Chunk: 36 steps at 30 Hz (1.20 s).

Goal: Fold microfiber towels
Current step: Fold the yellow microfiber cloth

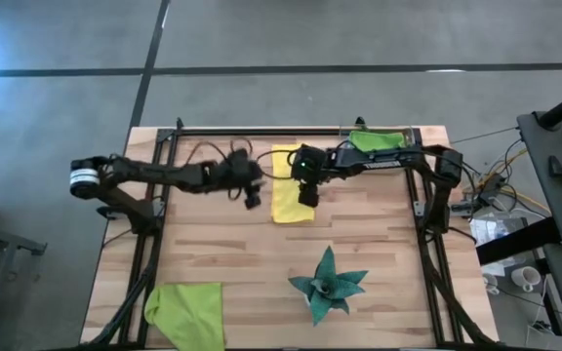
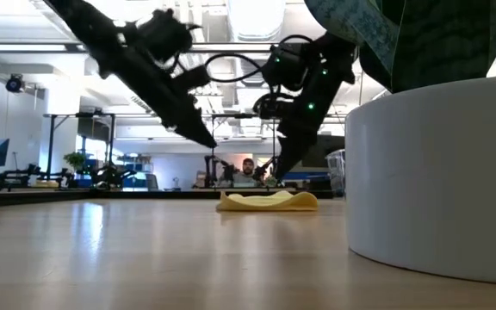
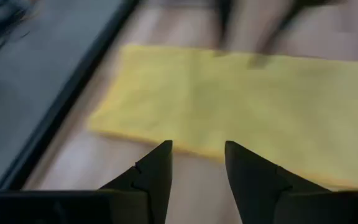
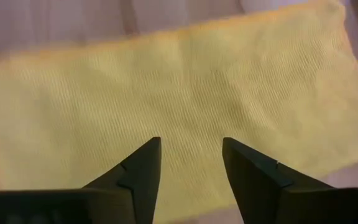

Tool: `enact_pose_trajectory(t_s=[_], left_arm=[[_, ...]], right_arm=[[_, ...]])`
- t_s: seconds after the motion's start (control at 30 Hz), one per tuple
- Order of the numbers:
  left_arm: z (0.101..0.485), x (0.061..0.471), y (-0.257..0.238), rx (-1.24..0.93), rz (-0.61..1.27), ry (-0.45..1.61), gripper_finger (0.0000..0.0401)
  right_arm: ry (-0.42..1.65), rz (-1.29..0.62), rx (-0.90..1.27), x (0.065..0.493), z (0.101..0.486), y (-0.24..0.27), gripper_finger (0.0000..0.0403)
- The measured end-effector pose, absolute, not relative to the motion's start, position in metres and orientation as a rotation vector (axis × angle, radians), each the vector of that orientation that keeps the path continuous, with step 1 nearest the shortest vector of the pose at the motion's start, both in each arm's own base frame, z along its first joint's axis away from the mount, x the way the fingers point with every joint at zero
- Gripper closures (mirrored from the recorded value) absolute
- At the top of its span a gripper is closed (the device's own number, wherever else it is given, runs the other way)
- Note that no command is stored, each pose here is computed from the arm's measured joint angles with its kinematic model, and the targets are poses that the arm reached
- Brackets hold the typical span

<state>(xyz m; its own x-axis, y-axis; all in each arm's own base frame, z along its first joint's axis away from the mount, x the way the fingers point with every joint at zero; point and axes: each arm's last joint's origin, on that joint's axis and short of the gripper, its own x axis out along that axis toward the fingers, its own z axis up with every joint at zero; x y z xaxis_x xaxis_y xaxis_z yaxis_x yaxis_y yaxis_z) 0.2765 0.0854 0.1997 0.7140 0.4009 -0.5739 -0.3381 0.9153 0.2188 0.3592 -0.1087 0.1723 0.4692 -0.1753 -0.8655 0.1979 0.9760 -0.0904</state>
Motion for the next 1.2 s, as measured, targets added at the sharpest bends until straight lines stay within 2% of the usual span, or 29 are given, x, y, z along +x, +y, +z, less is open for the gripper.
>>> enact_pose_trajectory(t_s=[0.13, 0.3, 0.4, 0.53, 0.63, 0.77, 0.9, 1.03, 1.2], left_arm=[[0.188, 0.274, 0.115, 0.055, 0.443, 0.659, 0.0269], [0.177, 0.274, 0.127, 0.032, 0.462, 0.679, 0.0269], [0.176, 0.274, 0.124, 0.022, 0.447, 0.694, 0.0269], [0.179, 0.273, 0.119, 0.022, 0.421, 0.697, 0.0269], [0.183, 0.274, 0.118, 0.0, 0.421, 0.674, 0.0269], [0.188, 0.277, 0.121, -0.065, 0.437, 0.633, 0.0269], [0.19, 0.287, 0.123, -0.07, 0.378, 0.609, 0.0269], [0.185, 0.302, 0.137, -0.086, 0.304, 0.641, 0.0269], [0.181, 0.323, 0.176, -0.088, 0.294, 0.759, 0.0269]], right_arm=[[0.993, -0.255, 0.119, 0.36, 0.152, -0.097, 0.0226], [0.973, -0.15, 0.154, 0.364, 0.136, -0.072, 0.0227], [1.037, -0.053, 0.159, 0.361, 0.13, -0.05, 0.0227], [1.097, 0.108, 0.151, 0.357, 0.143, -0.018, 0.0229], [1.08, 0.046, 0.065, 0.356, 0.162, -0.009, 0.0229], [0.998, -0.195, -0.013, 0.349, 0.19, -0.025, 0.0225], [1.003, -0.353, 0.057, 0.334, 0.199, -0.066, 0.0223], [1.073, -0.336, 0.0, 0.322, 0.199, -0.109, 0.0228], [1.16, -0.222, 0.0, 0.328, 0.19, -0.15, 0.0234]])
